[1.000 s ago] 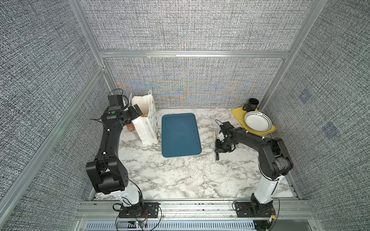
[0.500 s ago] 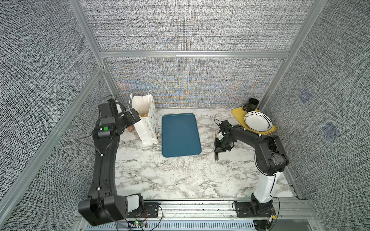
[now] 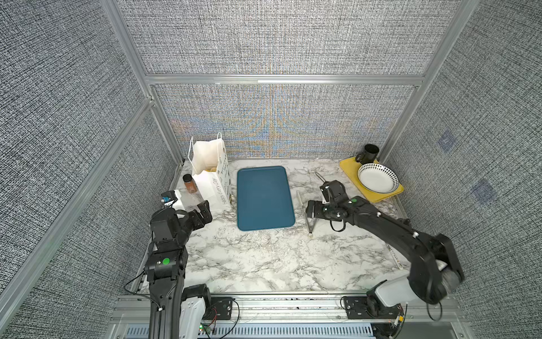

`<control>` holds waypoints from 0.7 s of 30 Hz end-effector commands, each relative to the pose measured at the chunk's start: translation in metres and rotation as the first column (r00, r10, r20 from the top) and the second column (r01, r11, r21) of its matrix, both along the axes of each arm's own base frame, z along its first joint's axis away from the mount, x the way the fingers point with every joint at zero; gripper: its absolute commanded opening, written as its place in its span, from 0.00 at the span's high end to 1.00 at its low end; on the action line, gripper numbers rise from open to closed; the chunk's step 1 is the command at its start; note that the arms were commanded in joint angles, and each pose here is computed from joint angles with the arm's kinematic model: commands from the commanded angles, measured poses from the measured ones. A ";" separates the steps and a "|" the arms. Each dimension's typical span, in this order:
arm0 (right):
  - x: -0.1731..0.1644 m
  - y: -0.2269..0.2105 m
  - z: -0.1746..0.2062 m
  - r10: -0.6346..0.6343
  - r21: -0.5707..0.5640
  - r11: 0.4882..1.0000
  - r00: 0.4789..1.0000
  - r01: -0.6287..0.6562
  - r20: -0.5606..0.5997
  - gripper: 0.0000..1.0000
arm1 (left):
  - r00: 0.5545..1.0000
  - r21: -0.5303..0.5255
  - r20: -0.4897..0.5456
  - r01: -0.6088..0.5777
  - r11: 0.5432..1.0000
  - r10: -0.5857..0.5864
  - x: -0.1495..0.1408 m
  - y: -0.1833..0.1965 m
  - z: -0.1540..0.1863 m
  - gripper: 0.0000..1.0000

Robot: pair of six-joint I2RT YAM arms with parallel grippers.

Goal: Pack bread into a paper bag
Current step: Place the clamp at the center of the board, then reset both arms

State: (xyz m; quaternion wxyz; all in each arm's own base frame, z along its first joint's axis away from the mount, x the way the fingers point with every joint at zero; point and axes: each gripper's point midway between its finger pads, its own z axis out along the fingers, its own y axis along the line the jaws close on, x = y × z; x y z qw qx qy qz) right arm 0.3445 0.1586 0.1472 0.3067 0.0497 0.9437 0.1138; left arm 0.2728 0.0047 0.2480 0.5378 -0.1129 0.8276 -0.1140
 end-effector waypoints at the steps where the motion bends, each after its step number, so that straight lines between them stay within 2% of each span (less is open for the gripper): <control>1: 0.023 -0.031 0.029 -0.145 -0.005 0.989 0.978 0.147 0.152 0.01 | 0.989 0.141 0.124 0.068 0.988 -0.086 0.013 -0.004 0.010 0.01; 3: 0.038 -0.047 0.046 -0.211 -0.020 0.975 0.951 0.221 0.224 0.01 | 0.980 0.202 0.146 0.101 0.974 -0.132 0.019 -0.007 0.002 0.01; 6: 0.061 -0.067 0.070 -0.258 -0.083 0.947 0.889 0.310 0.378 0.01 | 0.977 0.222 0.161 0.104 0.969 -0.142 0.031 -0.005 -0.009 0.01; 8: 0.071 -0.078 0.083 -0.257 -0.135 0.924 0.841 0.358 0.475 0.01 | 0.980 0.206 0.133 0.122 0.971 -0.151 0.042 -0.006 -0.015 0.01; 10: 0.080 -0.085 0.091 -0.204 -0.209 0.903 0.802 0.375 0.561 0.01 | 0.983 0.171 0.067 0.156 0.973 -0.169 0.054 -0.010 -0.031 0.01; 12: 0.086 -0.093 0.080 -0.144 -0.299 0.881 0.811 0.366 0.567 0.01 | 0.983 0.133 0.029 0.176 0.975 -0.181 0.067 -0.012 -0.048 0.01; 14: 0.088 -0.106 0.062 -0.145 -0.365 0.848 0.831 0.384 0.537 0.01 | 0.980 0.112 0.012 0.195 0.974 -0.197 0.079 -0.015 -0.065 0.01; 16: 0.089 -0.123 0.045 -0.189 -0.337 0.847 0.825 0.412 0.533 0.01 | 0.988 0.110 0.003 0.153 0.982 -0.154 0.088 -0.008 -0.078 0.01; 19: 0.076 -0.148 0.034 -0.278 -0.221 0.845 0.752 0.488 0.597 0.01 | 0.998 0.148 0.010 0.064 0.987 -0.066 0.092 0.008 -0.091 0.01; 21: 0.068 -0.157 0.028 -0.296 -0.191 0.836 0.715 0.515 0.633 0.01 | 0.997 0.175 0.025 -0.080 0.981 0.077 0.091 0.032 -0.095 0.01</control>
